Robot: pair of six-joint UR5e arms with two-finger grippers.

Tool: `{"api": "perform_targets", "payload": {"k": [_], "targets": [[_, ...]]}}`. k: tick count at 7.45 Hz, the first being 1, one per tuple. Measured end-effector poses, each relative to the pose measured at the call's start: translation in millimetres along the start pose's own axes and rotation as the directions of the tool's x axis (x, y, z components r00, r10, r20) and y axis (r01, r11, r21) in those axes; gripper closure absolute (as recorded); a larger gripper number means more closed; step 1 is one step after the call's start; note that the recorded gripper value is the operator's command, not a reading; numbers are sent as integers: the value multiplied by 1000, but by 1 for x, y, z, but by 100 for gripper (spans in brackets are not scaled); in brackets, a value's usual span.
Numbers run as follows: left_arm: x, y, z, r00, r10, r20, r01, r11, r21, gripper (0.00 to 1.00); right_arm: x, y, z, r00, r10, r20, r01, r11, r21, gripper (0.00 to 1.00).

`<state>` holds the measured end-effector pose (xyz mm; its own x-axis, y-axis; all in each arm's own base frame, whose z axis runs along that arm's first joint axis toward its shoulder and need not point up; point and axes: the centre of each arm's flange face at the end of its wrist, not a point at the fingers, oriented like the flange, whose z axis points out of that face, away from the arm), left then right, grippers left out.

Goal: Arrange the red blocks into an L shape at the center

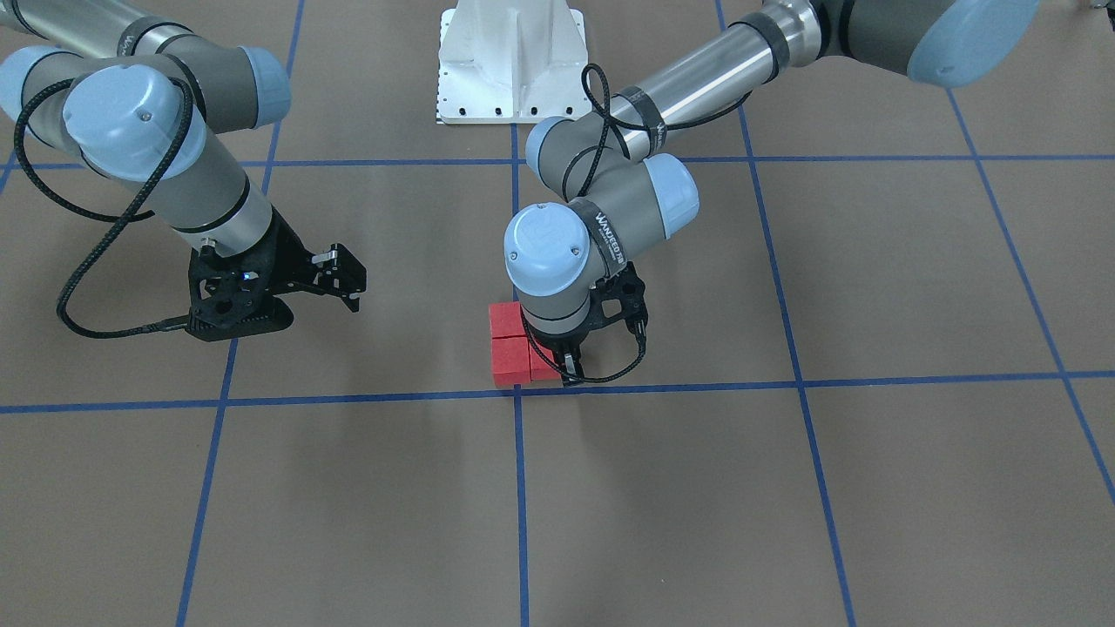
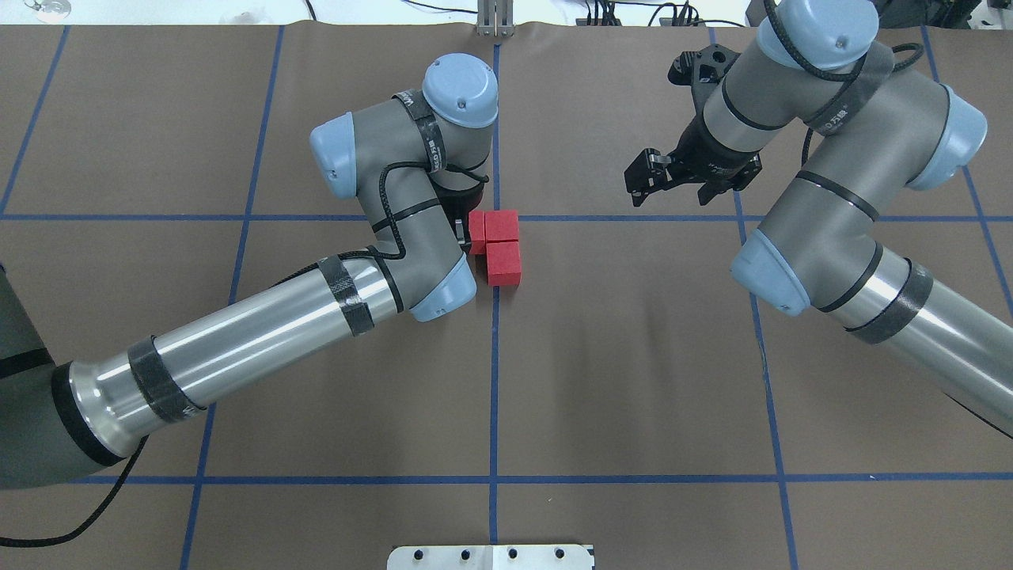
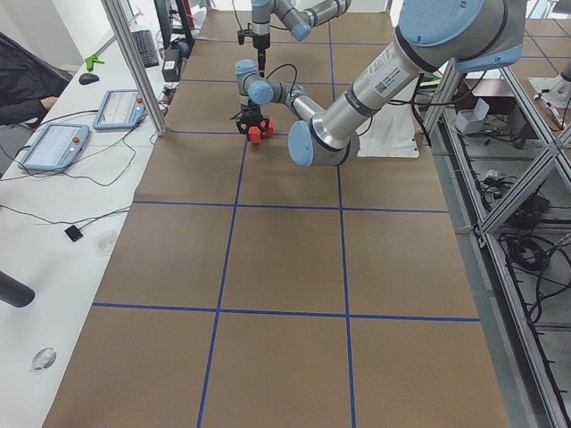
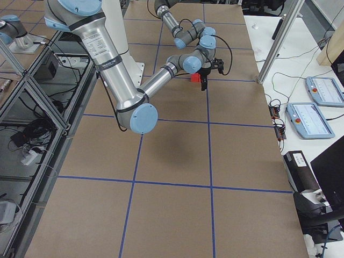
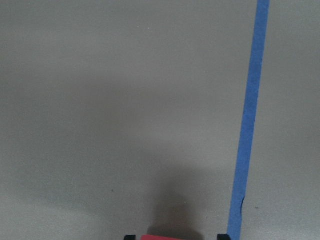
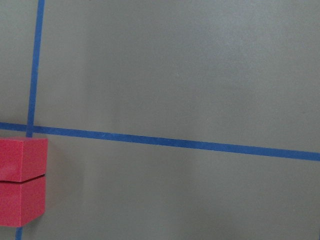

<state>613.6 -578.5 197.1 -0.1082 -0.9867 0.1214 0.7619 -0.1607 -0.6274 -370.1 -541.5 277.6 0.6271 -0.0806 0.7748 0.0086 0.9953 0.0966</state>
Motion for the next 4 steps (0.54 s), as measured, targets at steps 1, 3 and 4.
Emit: {"api": "perform_targets", "payload": {"k": [1,3,4], "targets": [[0,0,0,1000,0,0,0,1000,0,46,0,0,0,1000,0,0,0,1000,0,1],[0,0,0,1000,-1,0,1,1000,0,41,1,0,1,1000,1,-1,-1,1000,-1,1],[0,0,0,1000,-1,0,1,1000,0,40,1,0,0,1000,1,-1,-1,1000,-1,1]]}}
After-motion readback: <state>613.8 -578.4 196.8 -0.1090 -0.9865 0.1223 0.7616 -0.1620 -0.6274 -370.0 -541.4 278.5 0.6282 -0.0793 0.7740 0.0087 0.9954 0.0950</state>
